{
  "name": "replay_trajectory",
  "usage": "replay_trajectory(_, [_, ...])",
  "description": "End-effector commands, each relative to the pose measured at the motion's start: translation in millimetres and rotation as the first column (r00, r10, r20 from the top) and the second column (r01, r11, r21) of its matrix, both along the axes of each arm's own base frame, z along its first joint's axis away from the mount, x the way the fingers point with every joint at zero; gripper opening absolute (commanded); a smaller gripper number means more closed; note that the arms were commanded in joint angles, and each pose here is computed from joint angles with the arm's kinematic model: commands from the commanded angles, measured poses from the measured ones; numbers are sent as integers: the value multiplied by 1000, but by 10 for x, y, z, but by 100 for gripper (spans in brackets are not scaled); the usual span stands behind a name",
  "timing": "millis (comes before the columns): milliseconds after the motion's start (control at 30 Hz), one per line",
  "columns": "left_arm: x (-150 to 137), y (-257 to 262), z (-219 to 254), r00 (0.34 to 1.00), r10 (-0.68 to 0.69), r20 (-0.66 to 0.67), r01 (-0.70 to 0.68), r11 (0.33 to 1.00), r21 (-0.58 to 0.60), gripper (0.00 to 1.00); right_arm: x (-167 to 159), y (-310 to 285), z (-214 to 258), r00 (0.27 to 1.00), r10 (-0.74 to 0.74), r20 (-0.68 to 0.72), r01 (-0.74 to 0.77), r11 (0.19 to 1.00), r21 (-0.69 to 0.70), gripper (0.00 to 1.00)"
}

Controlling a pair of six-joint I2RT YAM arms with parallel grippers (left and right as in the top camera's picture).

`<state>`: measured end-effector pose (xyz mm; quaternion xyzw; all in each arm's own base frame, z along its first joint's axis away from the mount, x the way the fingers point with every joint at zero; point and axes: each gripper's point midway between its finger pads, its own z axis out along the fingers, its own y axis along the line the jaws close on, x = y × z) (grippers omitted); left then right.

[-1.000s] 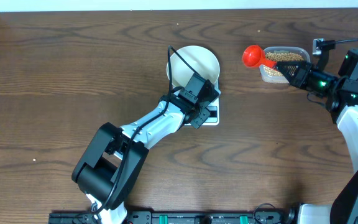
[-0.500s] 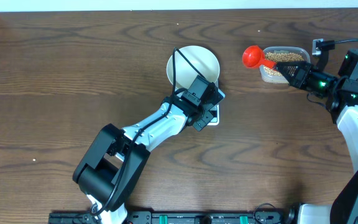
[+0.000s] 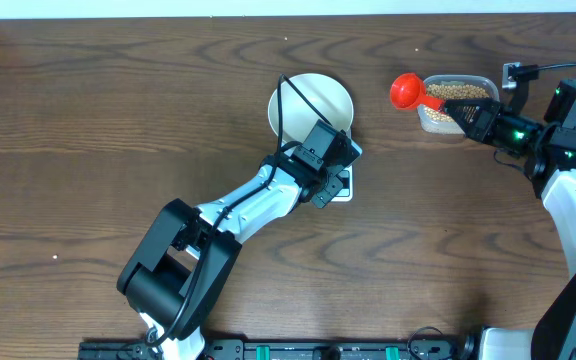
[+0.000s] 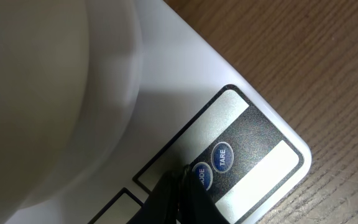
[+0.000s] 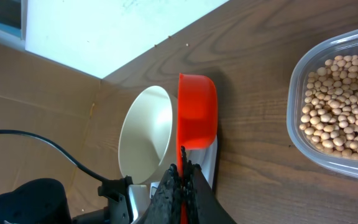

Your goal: Scoop item into bowl and weigh 50g on scale

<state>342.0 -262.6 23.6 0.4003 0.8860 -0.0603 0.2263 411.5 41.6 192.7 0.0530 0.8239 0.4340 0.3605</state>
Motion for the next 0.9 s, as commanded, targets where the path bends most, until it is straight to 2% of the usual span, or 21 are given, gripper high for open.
replay_trajectory(0, [-18, 56, -43, 1000, -3, -3, 3, 1000, 24, 7, 8, -23, 94, 999, 6, 37, -5, 1000, -15, 1])
replay_trajectory(867, [-56, 256, -374, 996, 43, -83, -37, 996, 78, 7, -11, -18, 68, 1000, 11, 29, -11, 1000, -21, 1])
